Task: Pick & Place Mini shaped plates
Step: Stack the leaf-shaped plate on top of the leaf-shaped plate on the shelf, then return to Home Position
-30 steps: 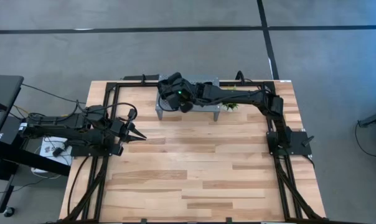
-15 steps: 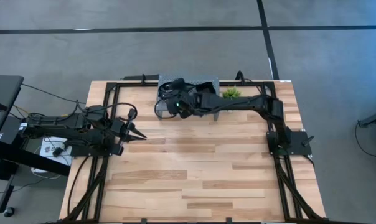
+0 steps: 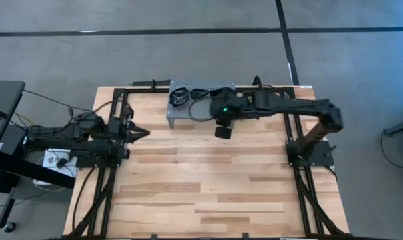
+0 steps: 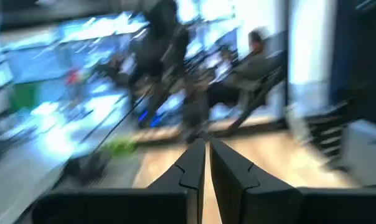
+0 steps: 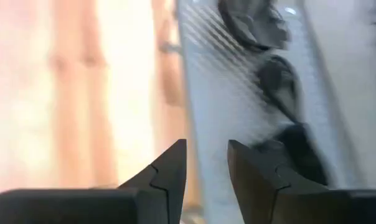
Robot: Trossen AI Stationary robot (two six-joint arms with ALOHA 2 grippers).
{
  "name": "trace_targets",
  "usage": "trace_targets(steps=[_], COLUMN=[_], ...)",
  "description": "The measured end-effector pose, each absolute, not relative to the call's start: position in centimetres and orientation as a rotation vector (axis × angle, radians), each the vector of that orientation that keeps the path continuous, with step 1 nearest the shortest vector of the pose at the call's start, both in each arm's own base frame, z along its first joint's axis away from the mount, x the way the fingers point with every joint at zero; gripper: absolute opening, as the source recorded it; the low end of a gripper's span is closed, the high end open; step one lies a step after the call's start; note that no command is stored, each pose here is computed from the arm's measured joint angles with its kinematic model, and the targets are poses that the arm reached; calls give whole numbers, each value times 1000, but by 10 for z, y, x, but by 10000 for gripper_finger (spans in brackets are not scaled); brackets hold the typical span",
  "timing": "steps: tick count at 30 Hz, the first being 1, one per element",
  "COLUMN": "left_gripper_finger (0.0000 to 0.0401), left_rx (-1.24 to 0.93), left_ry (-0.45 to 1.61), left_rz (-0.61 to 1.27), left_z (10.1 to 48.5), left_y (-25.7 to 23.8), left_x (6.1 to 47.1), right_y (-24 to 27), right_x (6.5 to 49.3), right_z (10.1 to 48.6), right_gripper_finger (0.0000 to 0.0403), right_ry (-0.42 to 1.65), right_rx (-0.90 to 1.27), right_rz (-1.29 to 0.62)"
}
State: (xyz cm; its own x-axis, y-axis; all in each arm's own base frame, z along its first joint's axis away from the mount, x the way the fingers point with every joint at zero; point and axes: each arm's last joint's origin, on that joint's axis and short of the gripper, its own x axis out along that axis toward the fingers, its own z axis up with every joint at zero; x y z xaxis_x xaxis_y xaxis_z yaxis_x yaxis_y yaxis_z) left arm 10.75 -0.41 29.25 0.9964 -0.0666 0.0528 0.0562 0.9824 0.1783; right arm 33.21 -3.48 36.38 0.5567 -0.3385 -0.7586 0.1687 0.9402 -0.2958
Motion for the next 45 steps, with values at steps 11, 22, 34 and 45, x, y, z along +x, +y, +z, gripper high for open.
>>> trace_targets(steps=[11,22,34,45], left_gripper_finger=[6,5,5,7], left_rx=[169,154,130,124], left_ry=[72,145,52,-74], left_rz=[271,537,508,335], left_z=[230,184,199,236], left_y=[28,95,87,45], left_x=[166,204,202,181], right_y=[-17,-2,-18,-2], right_x=[282,250,246,231], right_z=[310,247,251,254], right_gripper_finger=[113,113,113,113], right_ry=[694,344,298,355], right_rx=[-71,-118,-108,-50], right_rz=[-204,-189,-289,-232])
